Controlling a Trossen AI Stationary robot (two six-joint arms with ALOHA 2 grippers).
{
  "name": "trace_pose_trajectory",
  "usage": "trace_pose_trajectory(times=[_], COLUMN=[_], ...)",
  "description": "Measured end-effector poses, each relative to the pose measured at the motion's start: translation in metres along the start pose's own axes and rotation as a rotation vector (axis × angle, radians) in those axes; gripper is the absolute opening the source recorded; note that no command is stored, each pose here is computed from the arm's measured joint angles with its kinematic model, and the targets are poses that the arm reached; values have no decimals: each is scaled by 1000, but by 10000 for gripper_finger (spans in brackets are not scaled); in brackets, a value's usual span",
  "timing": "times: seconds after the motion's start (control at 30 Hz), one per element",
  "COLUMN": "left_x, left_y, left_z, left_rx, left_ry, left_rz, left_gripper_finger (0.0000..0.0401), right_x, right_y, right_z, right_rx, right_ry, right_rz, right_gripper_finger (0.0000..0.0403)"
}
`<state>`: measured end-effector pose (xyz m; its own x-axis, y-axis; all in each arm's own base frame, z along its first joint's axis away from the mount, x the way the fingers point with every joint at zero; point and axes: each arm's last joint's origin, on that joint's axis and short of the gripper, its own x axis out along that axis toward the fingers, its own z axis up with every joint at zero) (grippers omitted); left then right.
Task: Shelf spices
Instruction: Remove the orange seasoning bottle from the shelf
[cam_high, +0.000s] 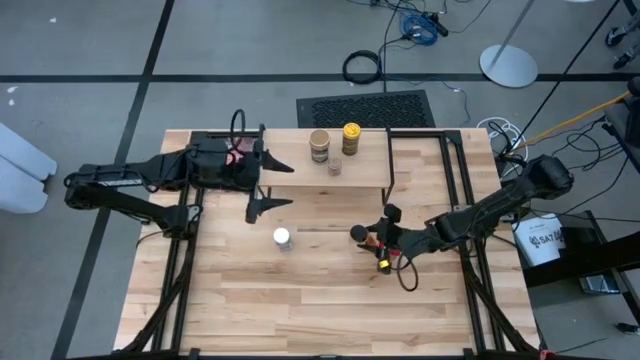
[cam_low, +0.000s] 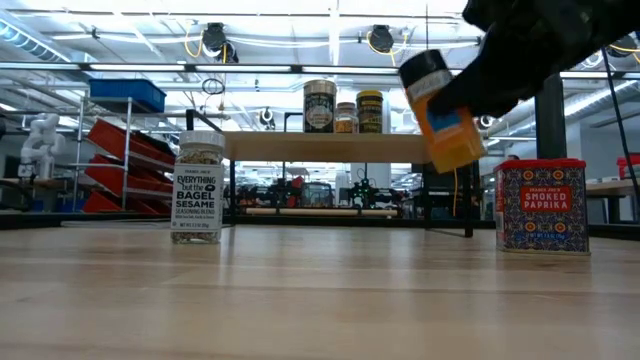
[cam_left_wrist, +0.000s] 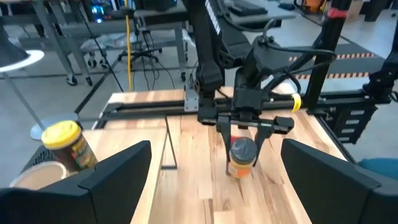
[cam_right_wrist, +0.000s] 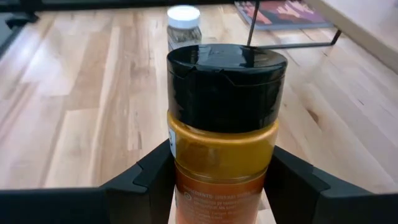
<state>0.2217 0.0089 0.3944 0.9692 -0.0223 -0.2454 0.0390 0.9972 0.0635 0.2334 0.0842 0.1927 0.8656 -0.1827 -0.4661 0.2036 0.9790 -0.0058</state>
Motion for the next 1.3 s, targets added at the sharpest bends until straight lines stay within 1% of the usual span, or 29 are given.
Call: trace_pose_trajectory(times=[0.13,0.33,0.53,0.7,0.8,1.13,1.3], left_x=[9,38,62,69,72,88,93], left_y=[-4,-15,-20,-20,-20,-26,-30], left_z=[-5,-13,-23,-25,-25,-36,-38], left_rx=[-22,-10,-1,-1,-5,-2,5], left_ry=[26,70,107,106,104,159,161], left_rz=[-21,-72,-90,-90,-89,-110,-120], left_gripper_finger=[369,369,369,369,369,369,369], right_x=[7,18,27,32,35,36,33], right_y=[3,6,8,10,10,10,8], right_z=[-5,-14,-25,-28,-32,-33,-38], right_rx=[-4,-3,-8,-11,-24,-39,-3], right_ry=[5,39,80,80,85,89,3], right_rz=[-17,-32,-47,-51,-79,-84,-88], right_gripper_finger=[192,192,192,192,192,192,192])
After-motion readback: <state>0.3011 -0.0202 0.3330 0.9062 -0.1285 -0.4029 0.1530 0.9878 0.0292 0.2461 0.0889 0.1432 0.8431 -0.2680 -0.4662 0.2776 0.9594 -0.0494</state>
